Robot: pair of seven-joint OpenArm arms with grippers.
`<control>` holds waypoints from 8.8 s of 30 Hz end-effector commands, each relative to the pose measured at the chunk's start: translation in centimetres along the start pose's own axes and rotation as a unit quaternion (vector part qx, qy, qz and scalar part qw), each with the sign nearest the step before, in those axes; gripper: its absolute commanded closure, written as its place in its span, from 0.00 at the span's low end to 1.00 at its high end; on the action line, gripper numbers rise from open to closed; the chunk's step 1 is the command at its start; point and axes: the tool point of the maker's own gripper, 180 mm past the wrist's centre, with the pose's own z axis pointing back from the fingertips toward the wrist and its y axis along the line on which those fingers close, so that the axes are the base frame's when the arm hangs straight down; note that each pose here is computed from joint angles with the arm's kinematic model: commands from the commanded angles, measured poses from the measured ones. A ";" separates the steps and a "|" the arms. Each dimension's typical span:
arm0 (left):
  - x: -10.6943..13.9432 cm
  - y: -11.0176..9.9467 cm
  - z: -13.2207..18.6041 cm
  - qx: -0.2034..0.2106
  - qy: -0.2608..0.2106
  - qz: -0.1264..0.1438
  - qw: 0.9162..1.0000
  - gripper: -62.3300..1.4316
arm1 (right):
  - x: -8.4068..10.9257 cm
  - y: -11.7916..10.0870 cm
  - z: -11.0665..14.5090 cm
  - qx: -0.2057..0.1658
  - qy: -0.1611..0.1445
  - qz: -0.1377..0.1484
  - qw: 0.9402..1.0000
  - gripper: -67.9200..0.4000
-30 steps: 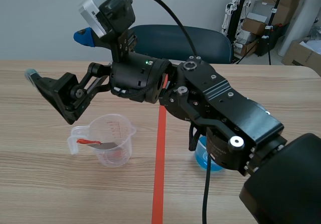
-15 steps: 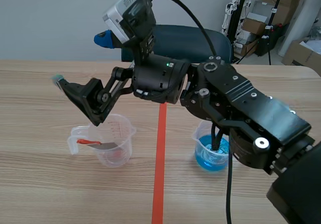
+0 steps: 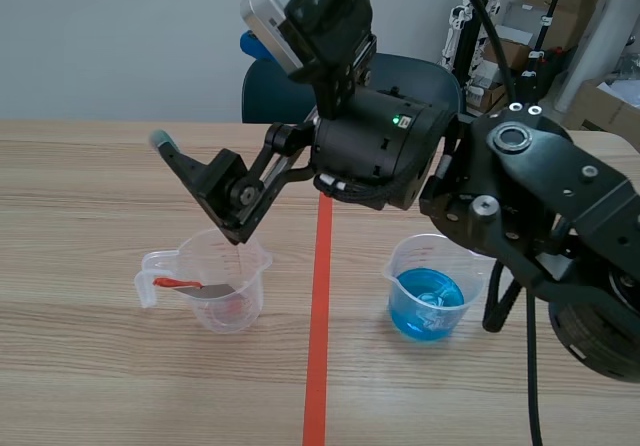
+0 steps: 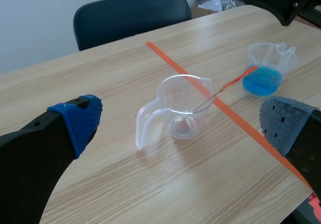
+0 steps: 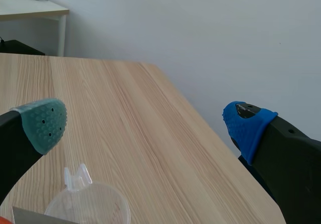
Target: Do the redox reaction experiment. return to the home posture
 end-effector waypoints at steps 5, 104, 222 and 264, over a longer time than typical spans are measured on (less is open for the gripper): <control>2.8 -1.5 -1.3 0.002 -0.023 -0.006 1.000 0.00 | 1.6 -0.8 2.0 -0.017 -0.008 0.023 1.000 0.00; 0.4 -4.4 -7.8 -0.126 0.099 -0.129 0.979 0.00 | -4.3 -3.7 15.5 -0.143 0.201 0.022 0.969 0.00; 0.4 -4.4 -7.8 -0.126 0.099 -0.129 0.979 0.00 | -0.9 -8.7 20.4 -0.154 0.126 -0.044 0.979 0.00; 0.4 -4.4 -7.8 -0.126 0.099 -0.129 0.979 0.00 | -0.9 -8.7 20.4 -0.154 0.125 -0.044 0.979 0.00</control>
